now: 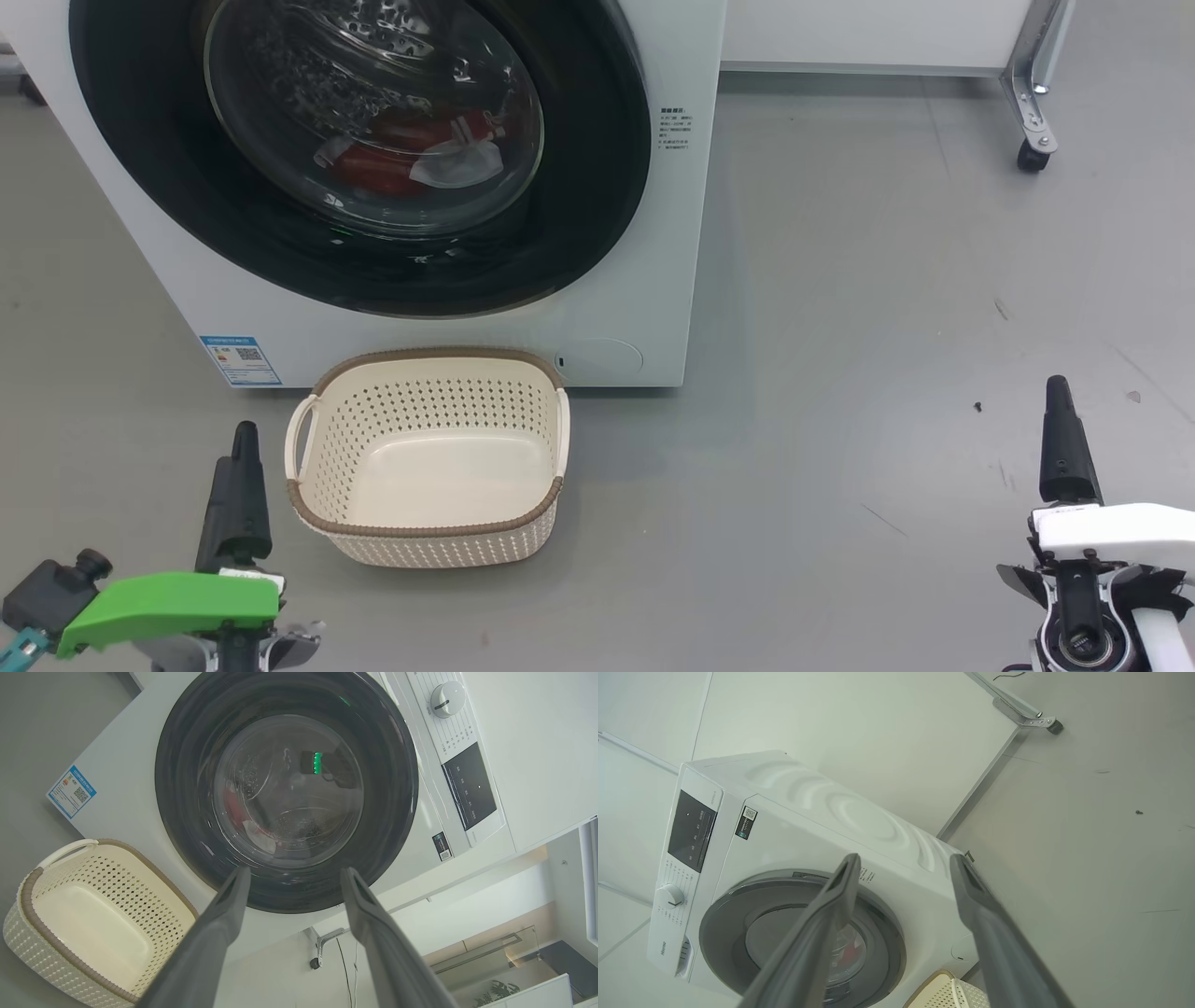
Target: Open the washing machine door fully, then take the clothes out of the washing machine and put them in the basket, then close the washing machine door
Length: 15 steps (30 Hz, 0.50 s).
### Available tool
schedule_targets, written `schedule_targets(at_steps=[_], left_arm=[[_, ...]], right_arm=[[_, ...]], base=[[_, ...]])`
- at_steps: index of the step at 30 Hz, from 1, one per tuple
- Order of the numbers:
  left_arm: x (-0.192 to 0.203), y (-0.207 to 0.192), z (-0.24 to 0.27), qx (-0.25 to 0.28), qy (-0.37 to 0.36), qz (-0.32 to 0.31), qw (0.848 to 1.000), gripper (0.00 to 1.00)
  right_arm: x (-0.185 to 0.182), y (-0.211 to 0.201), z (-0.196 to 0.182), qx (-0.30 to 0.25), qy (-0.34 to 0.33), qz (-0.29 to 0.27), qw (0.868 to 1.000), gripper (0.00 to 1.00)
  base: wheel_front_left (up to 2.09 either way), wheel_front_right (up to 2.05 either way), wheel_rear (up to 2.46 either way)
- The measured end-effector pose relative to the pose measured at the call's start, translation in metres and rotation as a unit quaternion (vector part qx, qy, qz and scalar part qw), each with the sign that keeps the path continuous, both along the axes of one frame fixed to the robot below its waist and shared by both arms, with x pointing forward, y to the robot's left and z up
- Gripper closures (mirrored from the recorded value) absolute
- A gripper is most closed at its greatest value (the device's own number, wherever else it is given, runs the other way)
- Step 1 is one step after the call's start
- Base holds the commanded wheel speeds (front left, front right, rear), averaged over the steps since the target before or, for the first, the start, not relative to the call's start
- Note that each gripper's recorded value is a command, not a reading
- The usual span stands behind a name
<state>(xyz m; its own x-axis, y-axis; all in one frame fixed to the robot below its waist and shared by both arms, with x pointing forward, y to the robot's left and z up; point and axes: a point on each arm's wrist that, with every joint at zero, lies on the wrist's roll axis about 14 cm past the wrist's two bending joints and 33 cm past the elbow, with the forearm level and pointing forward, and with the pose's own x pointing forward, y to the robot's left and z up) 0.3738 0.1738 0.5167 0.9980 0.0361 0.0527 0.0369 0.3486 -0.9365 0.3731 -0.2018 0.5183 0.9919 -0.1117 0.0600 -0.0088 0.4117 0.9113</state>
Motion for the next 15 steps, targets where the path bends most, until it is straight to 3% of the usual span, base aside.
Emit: schedule_targets(at_steps=[15], left_arm=[[-0.001, -0.022, 0.013, 0.156, -0.032, -0.024, 0.987, 0.00]], right_arm=[[0.001, 0.012, 0.011, -0.145, -0.012, 0.012, 0.989, 0.00]], base=[[0.00, 0.00, 0.00]])
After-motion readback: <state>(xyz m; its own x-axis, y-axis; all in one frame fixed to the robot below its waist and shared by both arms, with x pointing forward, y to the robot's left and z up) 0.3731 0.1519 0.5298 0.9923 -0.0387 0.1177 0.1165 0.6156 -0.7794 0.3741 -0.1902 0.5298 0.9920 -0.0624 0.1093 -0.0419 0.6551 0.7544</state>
